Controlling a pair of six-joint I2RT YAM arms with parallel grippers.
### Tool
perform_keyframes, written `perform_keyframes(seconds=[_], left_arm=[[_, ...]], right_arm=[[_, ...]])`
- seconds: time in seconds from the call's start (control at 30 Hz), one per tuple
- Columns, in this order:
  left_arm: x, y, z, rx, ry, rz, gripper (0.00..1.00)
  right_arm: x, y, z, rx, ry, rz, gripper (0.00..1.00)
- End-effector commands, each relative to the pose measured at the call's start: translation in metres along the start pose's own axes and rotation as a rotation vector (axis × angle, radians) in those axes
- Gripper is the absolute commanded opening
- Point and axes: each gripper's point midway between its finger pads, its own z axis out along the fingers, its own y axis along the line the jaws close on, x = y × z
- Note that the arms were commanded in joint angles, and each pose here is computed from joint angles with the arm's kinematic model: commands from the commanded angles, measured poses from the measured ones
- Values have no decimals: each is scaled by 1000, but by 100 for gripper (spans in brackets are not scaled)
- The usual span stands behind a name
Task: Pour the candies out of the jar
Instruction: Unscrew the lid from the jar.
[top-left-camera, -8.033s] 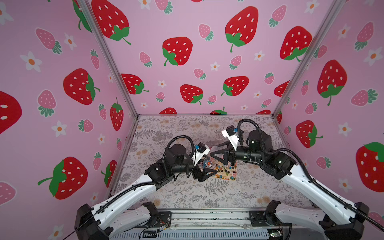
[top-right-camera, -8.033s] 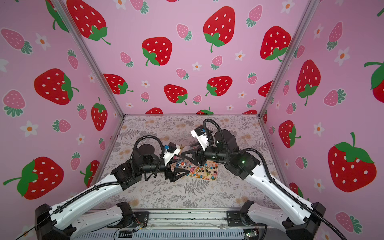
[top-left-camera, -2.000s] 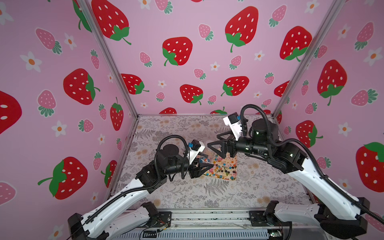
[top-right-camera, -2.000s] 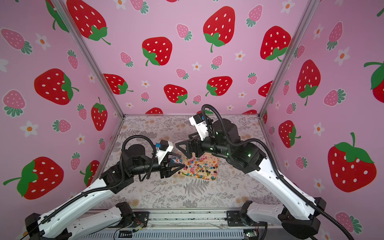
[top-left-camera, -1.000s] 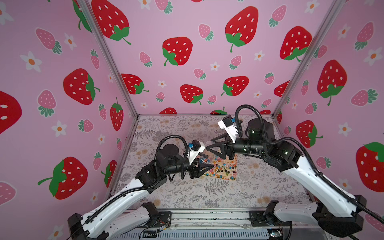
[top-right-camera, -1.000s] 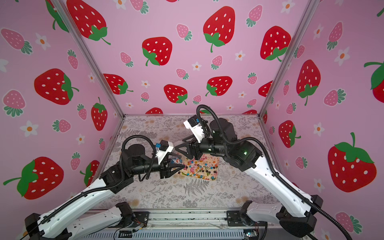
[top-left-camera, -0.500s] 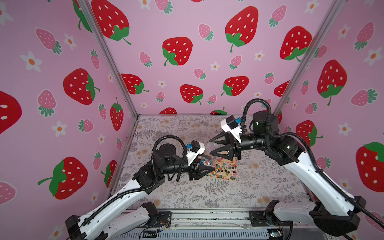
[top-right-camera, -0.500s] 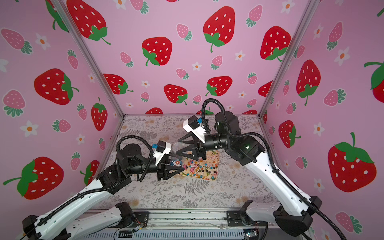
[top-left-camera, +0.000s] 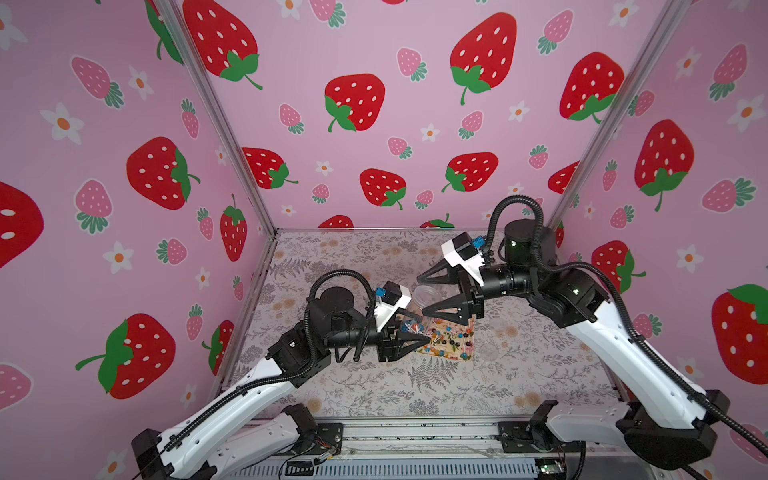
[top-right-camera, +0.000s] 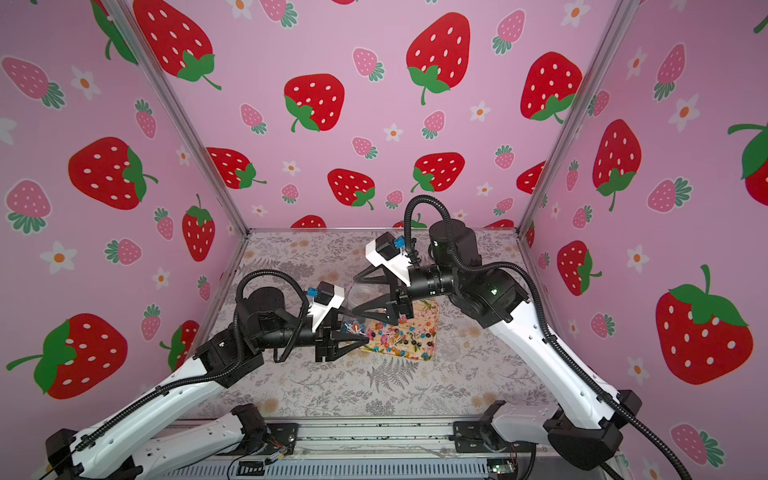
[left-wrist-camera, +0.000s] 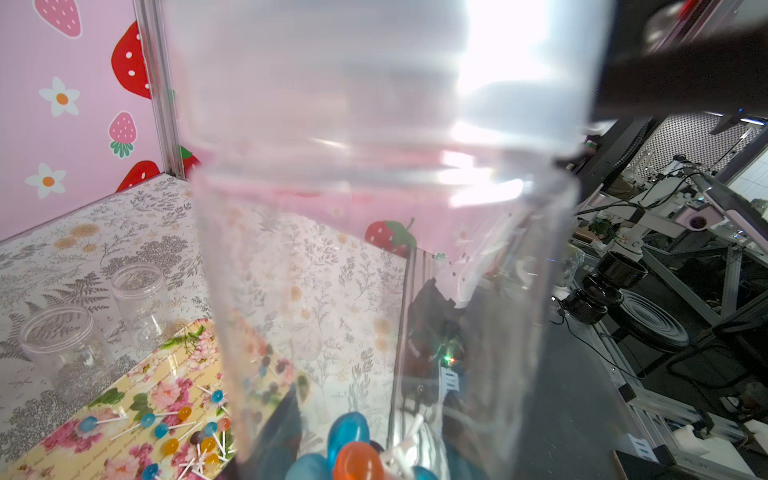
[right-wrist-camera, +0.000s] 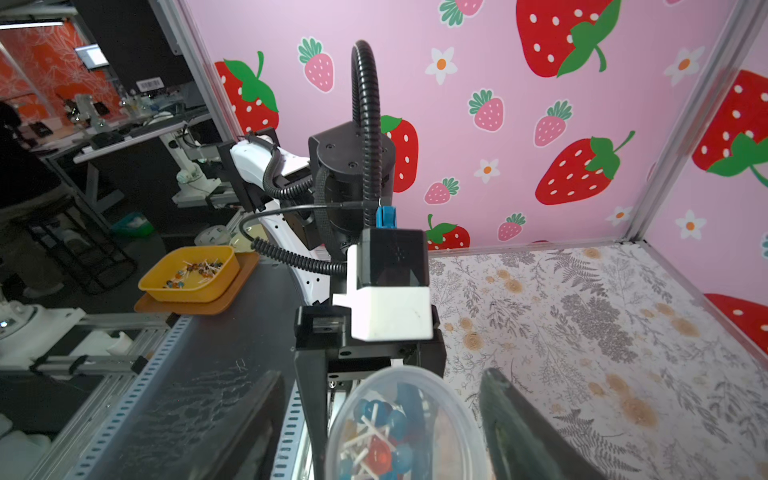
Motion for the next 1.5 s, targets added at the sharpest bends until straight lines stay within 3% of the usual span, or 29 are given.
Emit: perform_keyframes(seconds=[0.0, 0.17, 0.43, 1.07, 1.47], left_arm=[[-11, 0, -2, -11, -29, 12, 52], [-10, 4, -1, -35, -28, 17, 52], [-12, 15, -2, -98, -39, 40, 52], [-8, 17, -1, -104, -28, 36, 52], [-9, 15, -2, -94, -30, 36, 52]], right_arm=[[-14, 13, -15, 41, -42, -74, 90], [-24, 4, -30, 176, -67, 27, 93], [3, -38, -40, 453, -47, 384, 92], [18, -34, -4, 446, 32, 431, 90], [9, -30, 1, 400, 14, 405, 78]])
